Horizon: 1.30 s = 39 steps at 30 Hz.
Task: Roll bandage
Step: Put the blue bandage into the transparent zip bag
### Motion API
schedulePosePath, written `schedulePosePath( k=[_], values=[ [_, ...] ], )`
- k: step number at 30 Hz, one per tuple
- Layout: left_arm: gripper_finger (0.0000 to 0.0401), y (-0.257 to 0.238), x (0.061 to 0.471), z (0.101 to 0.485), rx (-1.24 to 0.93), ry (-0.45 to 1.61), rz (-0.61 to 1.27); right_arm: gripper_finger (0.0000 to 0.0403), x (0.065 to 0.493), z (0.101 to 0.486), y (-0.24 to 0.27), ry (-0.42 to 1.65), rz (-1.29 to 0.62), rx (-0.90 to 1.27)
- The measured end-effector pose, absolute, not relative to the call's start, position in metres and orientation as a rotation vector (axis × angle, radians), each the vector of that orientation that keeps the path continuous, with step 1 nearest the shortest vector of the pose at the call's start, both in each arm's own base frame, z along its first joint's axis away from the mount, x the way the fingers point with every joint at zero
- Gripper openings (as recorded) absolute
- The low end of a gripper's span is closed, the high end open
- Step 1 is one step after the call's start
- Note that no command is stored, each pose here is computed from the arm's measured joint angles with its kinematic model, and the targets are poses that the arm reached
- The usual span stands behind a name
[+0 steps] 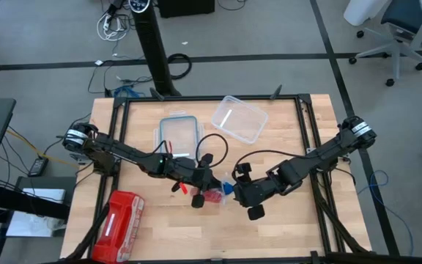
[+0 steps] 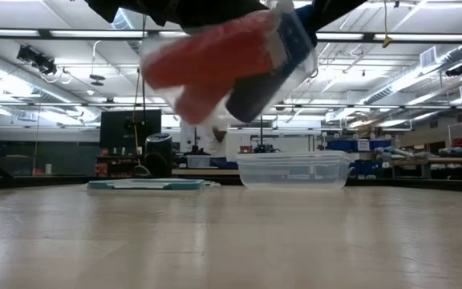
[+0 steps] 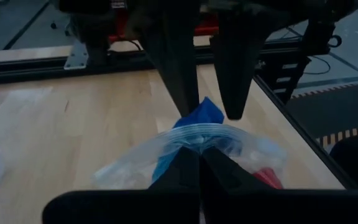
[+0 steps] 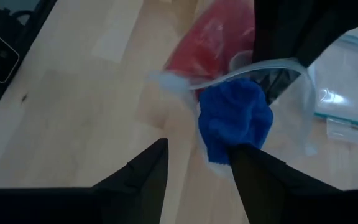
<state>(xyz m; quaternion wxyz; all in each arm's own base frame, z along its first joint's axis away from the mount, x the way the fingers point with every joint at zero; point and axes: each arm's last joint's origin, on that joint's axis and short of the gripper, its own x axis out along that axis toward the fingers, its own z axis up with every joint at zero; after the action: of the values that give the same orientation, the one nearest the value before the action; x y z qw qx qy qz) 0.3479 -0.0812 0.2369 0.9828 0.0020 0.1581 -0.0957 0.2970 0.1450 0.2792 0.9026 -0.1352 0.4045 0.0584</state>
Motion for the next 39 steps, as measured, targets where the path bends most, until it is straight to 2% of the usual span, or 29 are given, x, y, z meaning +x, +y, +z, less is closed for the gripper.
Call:
schedulePosePath(
  k=[18, 39],
  values=[
    [0.0, -0.08, 0.349, 0.24, 0.002, 0.284, -0.168, 0.0171, 0.307, 0.287, 0.147, 0.714, 0.138, -0.244],
    [0.0, -0.083, 0.349, 0.242, -0.074, 0.277, -0.189, 0.0159, 0.302, 0.288, 0.136, 0.774, 0.032, -0.159]
  ],
)
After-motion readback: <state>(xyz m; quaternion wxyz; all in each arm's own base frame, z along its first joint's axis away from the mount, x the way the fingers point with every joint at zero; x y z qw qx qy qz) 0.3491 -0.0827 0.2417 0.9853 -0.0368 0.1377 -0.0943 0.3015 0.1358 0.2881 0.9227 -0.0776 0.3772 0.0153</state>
